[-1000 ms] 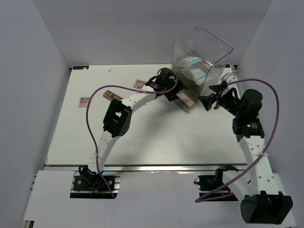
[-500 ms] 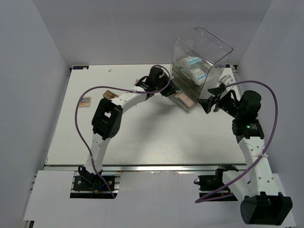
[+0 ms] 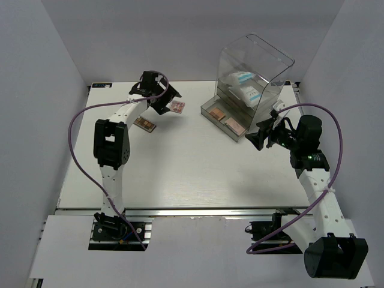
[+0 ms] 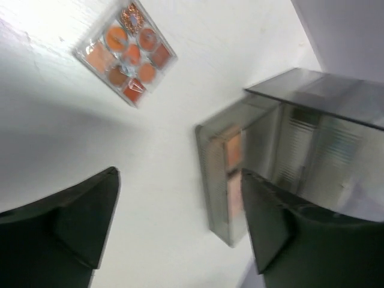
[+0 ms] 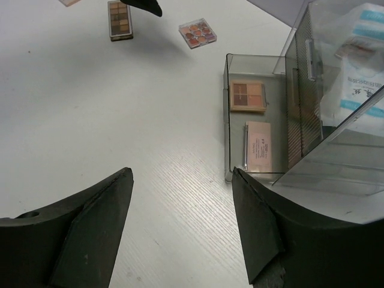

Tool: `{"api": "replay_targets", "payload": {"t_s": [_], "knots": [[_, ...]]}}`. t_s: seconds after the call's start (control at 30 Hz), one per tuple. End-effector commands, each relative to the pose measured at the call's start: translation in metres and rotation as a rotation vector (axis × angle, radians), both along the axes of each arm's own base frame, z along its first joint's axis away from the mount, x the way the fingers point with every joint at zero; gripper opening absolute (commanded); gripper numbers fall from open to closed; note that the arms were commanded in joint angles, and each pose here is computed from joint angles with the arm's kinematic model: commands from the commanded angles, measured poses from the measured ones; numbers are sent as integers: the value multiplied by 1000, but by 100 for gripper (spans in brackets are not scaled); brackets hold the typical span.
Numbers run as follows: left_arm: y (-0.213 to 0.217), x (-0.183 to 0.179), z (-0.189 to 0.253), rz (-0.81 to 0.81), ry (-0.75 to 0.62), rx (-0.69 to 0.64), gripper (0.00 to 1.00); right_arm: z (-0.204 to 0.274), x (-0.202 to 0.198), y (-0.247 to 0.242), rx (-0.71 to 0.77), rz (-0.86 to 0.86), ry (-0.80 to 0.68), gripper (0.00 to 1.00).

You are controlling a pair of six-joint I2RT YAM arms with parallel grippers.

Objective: Organize the makeup

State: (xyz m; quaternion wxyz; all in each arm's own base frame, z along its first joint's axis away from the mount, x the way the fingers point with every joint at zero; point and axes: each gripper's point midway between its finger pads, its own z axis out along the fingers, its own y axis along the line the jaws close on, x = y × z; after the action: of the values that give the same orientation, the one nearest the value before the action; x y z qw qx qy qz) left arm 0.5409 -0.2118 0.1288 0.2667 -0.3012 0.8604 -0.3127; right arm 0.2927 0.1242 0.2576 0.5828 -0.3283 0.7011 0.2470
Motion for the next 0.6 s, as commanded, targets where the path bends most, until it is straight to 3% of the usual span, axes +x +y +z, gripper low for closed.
{"api": "replay_targets", "payload": {"t_s": [0.0,0.07,0.23,0.27,0.47,0.57], "knots": [[7,13,11,-54,-26,163,96,-3,-2,1,-2,17,4,72],[13,23,-9,-137,-45,288,98,-6,-3,0,-3,15,13,72],[28,44,-5,-267,-190,514,98,-12,-6,0,-2,12,26,73],[41,47,-8,-277,-210,610,98,-13,-6,1,1,13,30,73],[31,51,-24,-506,-358,795,98,-13,-1,2,14,17,39,73],[11,52,-34,-610,-421,787,98,-12,3,2,15,18,44,73]]}}
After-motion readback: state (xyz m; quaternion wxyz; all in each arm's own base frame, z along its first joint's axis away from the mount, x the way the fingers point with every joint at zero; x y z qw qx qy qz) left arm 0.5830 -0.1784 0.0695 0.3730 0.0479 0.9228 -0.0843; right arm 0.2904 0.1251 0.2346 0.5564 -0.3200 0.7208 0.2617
